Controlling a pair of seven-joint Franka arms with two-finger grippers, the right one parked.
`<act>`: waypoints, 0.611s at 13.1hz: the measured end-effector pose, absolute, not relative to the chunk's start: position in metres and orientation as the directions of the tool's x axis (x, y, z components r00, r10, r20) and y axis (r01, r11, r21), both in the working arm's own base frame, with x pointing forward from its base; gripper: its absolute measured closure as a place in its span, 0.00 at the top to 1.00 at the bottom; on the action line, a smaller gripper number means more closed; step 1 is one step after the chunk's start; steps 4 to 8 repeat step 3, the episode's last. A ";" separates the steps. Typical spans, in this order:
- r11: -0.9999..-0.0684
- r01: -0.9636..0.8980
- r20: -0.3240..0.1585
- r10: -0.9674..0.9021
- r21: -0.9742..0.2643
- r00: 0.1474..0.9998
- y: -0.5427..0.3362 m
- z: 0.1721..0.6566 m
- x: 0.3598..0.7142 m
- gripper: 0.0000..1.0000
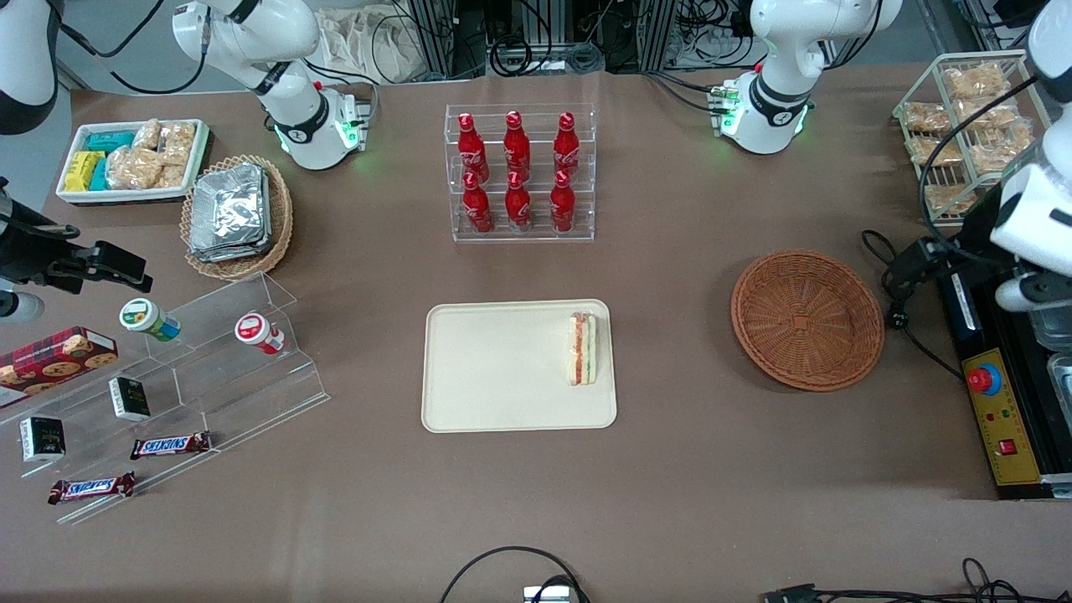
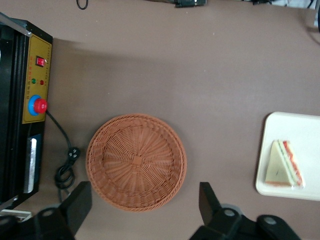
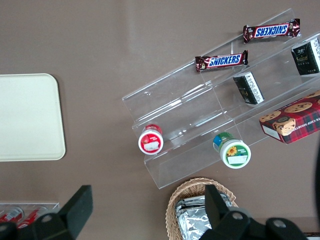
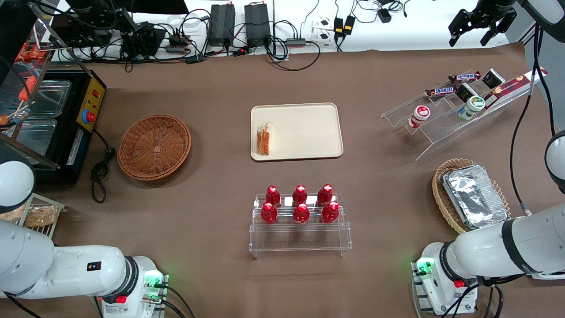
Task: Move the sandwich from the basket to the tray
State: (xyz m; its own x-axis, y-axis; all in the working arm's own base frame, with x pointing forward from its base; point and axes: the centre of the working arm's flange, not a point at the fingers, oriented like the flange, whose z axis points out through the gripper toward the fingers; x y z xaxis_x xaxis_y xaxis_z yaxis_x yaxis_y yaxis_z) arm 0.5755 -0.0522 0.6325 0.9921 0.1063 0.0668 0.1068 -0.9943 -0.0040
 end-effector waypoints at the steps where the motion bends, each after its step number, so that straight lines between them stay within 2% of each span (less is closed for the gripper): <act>1: -0.996 0.090 0.064 0.089 -0.001 0.994 -0.053 0.639 0.567 0.98; 3: -0.997 0.071 0.058 0.072 0.020 0.996 -0.056 0.650 0.554 1.00; 8: -0.997 0.071 0.058 0.072 0.020 0.996 -0.056 0.650 0.554 1.00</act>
